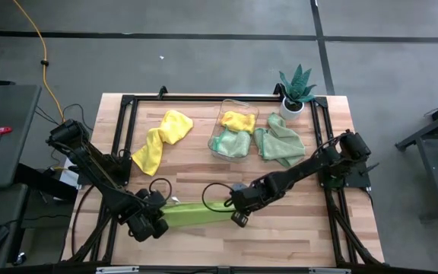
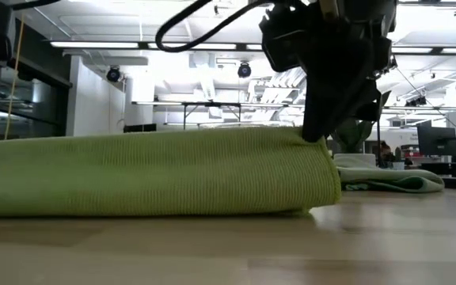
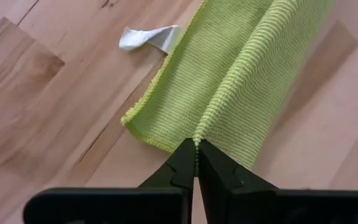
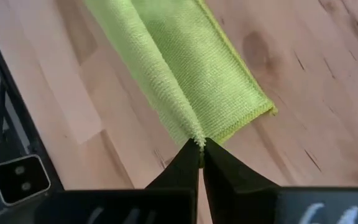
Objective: Fold microfiber towels
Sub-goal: Fold the green towel
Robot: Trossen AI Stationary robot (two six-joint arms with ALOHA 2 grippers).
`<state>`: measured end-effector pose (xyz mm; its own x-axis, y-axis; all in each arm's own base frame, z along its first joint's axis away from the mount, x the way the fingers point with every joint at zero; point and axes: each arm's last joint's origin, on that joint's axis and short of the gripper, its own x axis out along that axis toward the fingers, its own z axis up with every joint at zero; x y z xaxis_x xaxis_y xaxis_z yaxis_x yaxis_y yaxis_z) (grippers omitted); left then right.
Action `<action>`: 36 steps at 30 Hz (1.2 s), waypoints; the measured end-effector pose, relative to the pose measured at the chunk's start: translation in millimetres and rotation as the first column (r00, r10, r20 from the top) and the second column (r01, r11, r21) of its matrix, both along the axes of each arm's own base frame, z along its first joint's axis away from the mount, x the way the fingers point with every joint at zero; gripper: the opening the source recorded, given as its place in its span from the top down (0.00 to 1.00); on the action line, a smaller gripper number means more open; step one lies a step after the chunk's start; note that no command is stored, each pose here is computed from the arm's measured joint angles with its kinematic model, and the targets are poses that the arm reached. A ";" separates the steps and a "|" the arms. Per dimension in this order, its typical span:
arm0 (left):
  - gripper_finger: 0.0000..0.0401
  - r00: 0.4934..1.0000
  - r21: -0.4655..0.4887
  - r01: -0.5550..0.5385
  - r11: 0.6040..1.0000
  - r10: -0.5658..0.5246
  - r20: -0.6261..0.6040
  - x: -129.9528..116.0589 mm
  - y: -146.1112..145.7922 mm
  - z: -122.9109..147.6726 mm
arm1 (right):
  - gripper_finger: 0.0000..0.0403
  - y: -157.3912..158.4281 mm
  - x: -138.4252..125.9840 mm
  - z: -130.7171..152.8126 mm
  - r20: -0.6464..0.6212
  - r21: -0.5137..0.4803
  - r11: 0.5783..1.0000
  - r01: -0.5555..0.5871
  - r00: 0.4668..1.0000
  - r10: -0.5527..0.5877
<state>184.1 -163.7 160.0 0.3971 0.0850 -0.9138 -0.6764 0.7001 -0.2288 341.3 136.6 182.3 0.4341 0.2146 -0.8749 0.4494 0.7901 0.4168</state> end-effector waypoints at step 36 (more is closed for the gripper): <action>0.76 0.981 0.224 -0.013 0.975 0.055 -0.185 -19.9 20.7 -2.0 | 0.54 -3.4 1.4 0.2 0.051 -0.109 0.990 0.093 0.995 -0.088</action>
<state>164.2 -142.9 157.9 0.2127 0.3032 -0.9289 -0.7167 0.6946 0.0626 342.7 133.1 182.5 0.4879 0.0750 -0.8697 0.5033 0.7899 0.3504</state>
